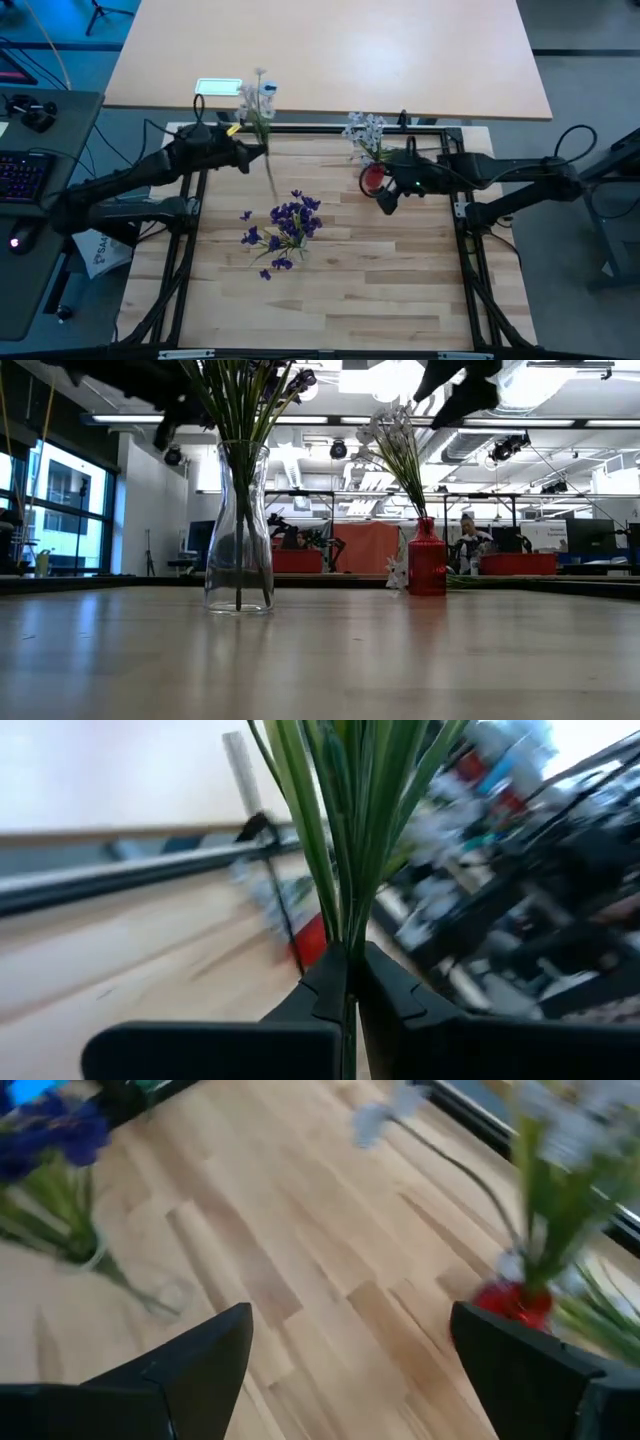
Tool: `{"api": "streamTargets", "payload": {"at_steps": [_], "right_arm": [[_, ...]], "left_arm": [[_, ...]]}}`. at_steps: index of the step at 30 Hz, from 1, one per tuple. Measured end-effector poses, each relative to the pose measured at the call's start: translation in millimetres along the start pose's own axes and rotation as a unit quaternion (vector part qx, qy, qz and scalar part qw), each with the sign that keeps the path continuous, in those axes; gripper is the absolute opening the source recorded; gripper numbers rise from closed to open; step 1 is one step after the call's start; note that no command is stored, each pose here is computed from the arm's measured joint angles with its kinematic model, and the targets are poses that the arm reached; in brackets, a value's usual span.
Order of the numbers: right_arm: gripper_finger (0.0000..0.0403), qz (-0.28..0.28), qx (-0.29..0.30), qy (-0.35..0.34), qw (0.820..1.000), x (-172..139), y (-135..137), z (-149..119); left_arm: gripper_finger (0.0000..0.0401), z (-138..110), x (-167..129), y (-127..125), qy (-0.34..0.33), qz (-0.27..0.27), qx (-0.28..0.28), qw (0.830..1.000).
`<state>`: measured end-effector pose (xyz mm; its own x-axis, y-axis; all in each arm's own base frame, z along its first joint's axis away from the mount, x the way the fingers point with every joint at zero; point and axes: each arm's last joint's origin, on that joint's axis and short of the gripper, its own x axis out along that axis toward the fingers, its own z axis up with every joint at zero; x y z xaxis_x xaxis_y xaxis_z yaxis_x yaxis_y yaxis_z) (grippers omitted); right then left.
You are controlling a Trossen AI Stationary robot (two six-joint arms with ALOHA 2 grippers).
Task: Sort flowers into vase by color
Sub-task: Put the top left white flowers into the red vase
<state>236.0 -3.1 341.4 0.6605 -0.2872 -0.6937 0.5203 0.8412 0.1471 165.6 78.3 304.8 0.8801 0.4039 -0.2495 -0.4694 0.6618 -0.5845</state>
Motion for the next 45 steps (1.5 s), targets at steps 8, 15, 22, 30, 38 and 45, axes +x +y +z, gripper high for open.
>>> {"api": "streamTargets", "payload": {"at_steps": [8, 15, 22, 30, 38, 45], "right_arm": [[0.0314, 0.054, -0.116, -0.033, 0.991, 6.6, -5.7, 16.4], [0.0314, 0.141, -0.111, -0.126, 0.976, 3.6, -16.7, 44.1], [0.0314, 0.232, -0.057, -0.222, 0.945, 0.1, -13.9, 69.1], [0.0314, 0.285, -0.035, -0.271, 0.919, 12.7, 3.3, 81.1], [0.0314, 0.267, -0.022, -0.306, 0.913, 14.0, 5.6, 86.3], [0.0292, 0.265, -0.026, -0.317, 0.910, 13.6, 5.9, 87.7]], "left_arm": [[0.0000, -15.1, 27.5, -34.5, -0.046, -0.053, 0.026, 0.997], [0.0000, -0.6, 36.1, -64.5, -0.080, -0.054, 0.073, 0.993], [0.0000, 34.0, 51.3, -99.2, -0.079, -0.130, 0.181, 0.972], [0.0000, 32.5, 96.0, -119.5, -0.018, -0.209, 0.246, 0.946], [0.0000, 29.9, 108.5, -125.3, 0.006, -0.259, 0.253, 0.932], [0.0000, 33.7, 107.4, -127.9, -0.017, -0.267, 0.252, 0.930]]}}
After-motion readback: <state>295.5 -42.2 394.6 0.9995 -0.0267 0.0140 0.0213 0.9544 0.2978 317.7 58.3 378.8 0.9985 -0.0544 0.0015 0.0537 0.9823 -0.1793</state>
